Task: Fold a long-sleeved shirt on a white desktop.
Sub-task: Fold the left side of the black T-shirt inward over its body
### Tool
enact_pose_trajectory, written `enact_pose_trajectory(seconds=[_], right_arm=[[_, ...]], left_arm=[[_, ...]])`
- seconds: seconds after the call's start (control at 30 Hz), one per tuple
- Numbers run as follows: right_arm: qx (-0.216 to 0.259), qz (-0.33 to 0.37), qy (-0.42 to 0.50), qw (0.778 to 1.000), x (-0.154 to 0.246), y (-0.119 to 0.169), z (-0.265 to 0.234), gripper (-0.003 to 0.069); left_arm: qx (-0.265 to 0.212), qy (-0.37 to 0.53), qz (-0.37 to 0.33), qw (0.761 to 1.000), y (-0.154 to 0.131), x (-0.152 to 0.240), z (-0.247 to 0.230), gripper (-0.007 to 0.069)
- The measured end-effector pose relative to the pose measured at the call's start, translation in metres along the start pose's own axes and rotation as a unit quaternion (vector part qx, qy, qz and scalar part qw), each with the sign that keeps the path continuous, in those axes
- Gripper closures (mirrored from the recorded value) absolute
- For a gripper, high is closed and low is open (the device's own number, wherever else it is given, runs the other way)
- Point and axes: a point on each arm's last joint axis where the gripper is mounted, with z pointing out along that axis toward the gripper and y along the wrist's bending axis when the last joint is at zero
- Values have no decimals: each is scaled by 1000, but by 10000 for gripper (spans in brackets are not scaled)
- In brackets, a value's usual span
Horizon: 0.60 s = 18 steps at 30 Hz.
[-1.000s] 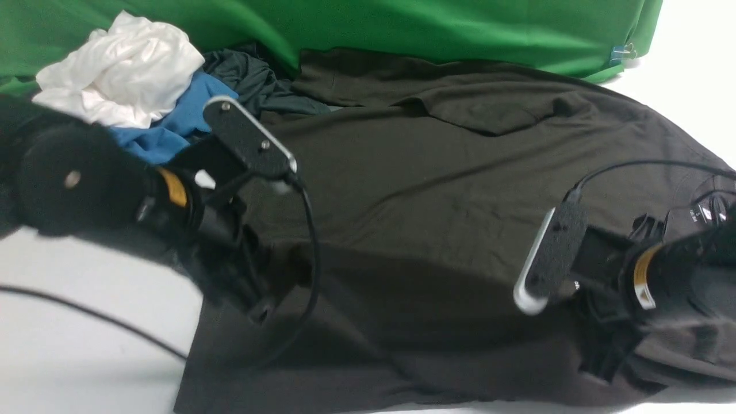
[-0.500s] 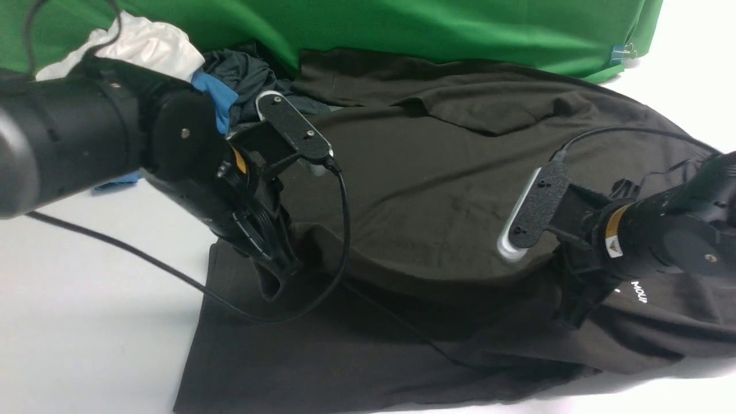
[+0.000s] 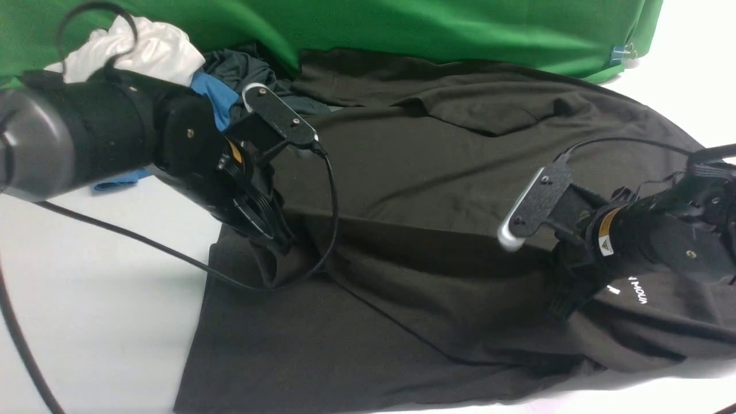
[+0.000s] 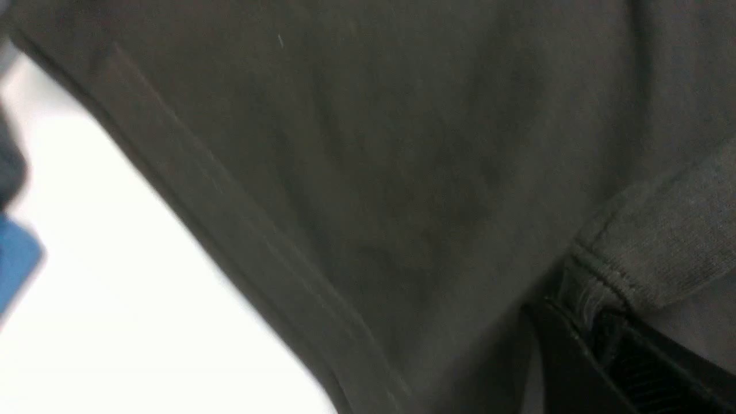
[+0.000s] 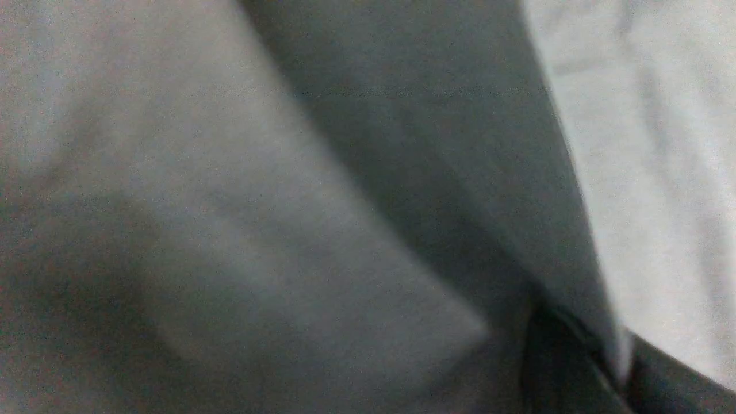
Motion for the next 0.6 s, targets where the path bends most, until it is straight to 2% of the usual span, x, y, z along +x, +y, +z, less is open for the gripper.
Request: enact_pose_trajectory(seconds=[0.2, 0.37, 0.43, 0.6], right_arm=[[15, 27, -36, 999, -1, -12, 1, 435], [19, 44, -45, 998, -1, -16, 3, 412], [17, 58, -33, 998, 2, -16, 3, 408], [15, 76, -11, 997, 6, -16, 0, 408]], left_arm=[[-39, -50, 38, 997, 6, -9, 12, 565], [-70, -72, 87, 991, 11, -14, 19, 520], [-86, -79, 120, 986, 13, -16, 22, 473], [-94, -83, 125, 984, 17, -15, 26, 356]])
